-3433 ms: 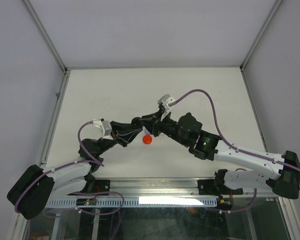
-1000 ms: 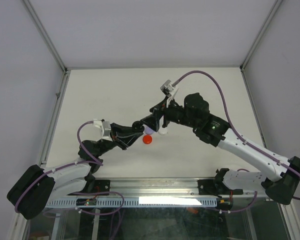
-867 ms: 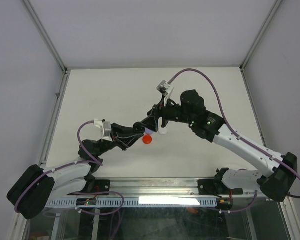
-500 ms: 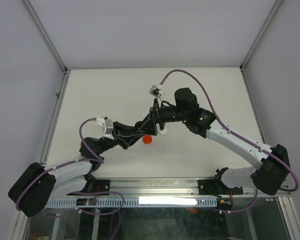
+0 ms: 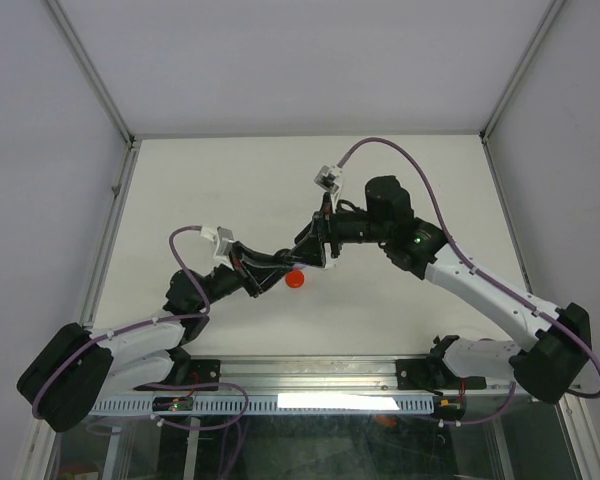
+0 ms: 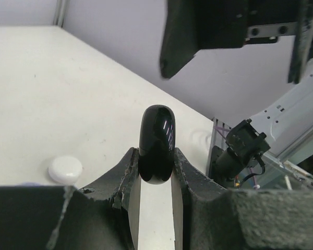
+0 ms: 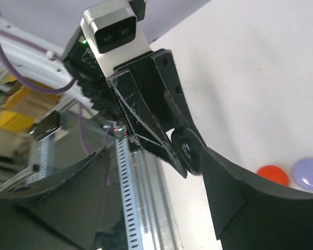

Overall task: Insert the wireless bluetooth earbuds into the charging case
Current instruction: Place the charging case at the center of the board.

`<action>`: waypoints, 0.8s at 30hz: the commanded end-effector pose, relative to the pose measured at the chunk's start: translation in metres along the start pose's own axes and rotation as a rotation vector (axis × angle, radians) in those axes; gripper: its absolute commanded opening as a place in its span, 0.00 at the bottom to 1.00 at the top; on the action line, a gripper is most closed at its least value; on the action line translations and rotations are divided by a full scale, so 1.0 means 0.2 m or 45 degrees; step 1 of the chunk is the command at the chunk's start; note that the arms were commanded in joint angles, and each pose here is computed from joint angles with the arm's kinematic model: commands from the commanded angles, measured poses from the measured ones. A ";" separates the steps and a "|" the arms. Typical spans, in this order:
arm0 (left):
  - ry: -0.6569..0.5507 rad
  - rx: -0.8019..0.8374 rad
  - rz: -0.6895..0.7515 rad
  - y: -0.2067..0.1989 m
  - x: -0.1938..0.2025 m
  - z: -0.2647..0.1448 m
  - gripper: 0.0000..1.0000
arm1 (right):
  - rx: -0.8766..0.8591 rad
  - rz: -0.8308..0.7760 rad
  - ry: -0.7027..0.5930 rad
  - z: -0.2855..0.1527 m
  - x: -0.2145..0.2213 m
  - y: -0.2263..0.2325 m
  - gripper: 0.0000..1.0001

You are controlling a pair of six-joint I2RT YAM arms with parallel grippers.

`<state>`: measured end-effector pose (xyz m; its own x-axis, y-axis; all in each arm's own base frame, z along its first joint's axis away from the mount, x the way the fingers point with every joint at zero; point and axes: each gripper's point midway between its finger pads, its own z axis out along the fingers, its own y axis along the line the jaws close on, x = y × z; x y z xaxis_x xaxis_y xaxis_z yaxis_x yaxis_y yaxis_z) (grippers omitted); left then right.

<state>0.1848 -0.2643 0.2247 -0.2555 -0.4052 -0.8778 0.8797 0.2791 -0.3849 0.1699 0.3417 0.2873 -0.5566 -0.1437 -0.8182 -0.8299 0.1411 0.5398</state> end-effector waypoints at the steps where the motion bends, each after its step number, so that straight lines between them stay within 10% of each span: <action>1: 0.066 -0.174 -0.258 0.08 0.07 -0.02 0.06 | 0.421 -0.130 -0.130 -0.17 -0.10 -0.17 0.74; 13: 0.361 -0.721 -0.876 0.28 0.50 -0.24 0.12 | 1.133 -0.146 -0.330 -0.68 -0.01 -0.43 0.75; 24: 0.420 -1.053 -0.941 0.51 0.67 -0.28 0.12 | 1.258 -0.148 -0.431 -0.88 0.05 -0.40 0.76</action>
<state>0.1928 -0.2321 0.0413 -0.8292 -0.4480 -0.3343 -0.0042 0.6030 -0.7977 0.2196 0.1704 0.2657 -0.3390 0.0387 -0.9400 -0.4461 0.8731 0.1968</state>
